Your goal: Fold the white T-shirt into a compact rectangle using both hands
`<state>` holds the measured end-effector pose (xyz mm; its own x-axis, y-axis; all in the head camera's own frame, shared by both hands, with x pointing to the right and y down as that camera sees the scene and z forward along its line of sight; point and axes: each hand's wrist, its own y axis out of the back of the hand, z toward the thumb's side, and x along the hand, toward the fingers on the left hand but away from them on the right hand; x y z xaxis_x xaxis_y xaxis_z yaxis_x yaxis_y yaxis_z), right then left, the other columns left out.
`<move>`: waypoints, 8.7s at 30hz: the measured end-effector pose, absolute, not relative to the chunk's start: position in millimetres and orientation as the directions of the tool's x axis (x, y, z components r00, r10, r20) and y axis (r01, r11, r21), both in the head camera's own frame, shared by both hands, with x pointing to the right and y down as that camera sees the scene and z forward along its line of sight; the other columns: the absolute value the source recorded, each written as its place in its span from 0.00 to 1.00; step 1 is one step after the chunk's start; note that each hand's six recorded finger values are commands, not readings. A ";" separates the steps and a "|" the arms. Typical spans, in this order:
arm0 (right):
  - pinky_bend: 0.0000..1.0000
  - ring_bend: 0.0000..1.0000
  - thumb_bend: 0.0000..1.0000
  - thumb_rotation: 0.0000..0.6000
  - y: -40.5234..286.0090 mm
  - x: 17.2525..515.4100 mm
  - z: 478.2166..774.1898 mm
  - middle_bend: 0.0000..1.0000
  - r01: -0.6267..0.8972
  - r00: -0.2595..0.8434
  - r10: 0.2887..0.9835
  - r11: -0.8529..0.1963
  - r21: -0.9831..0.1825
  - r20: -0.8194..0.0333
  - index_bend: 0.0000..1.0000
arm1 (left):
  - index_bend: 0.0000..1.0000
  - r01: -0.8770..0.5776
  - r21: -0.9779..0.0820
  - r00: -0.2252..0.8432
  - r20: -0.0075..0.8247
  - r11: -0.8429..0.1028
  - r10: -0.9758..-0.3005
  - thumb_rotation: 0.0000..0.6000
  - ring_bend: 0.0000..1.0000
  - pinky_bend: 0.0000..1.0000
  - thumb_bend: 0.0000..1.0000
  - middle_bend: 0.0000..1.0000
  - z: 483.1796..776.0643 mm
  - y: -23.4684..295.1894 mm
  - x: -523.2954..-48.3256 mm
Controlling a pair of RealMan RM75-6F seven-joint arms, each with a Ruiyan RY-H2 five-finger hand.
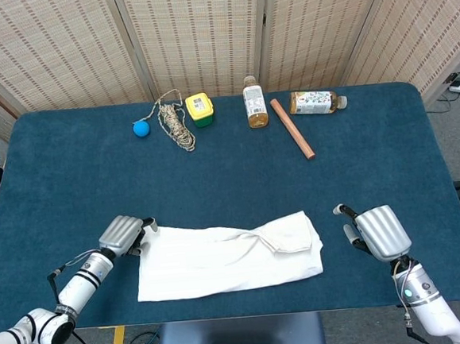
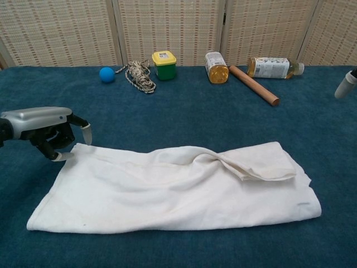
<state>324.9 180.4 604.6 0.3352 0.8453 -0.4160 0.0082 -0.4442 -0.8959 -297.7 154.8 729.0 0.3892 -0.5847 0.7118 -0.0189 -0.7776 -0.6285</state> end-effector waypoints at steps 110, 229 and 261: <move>1.00 0.99 0.51 1.00 189.4 365.2 605.0 0.94 0.121 0.225 0.882 -0.447 -0.886 -0.415 0.33 | 0.28 0.043 -0.606 0.146 0.791 -0.795 -0.595 1.00 0.78 0.98 0.39 0.86 744.9 125.9 -299.3; 1.00 0.99 0.51 1.00 184.6 372.5 596.7 0.94 0.122 0.183 0.902 -0.415 -0.902 -0.390 0.33 | 0.69 -0.035 -0.796 0.648 0.442 -0.604 -0.620 1.00 0.77 0.95 0.59 0.86 726.2 193.7 -297.8; 1.00 0.99 0.51 1.00 180.4 358.4 588.9 0.94 0.140 0.226 0.908 -0.389 -0.910 -0.354 0.33 | 0.68 -0.054 -0.788 0.347 0.561 -0.614 -0.751 1.00 0.76 0.95 0.59 0.86 708.2 193.8 -420.0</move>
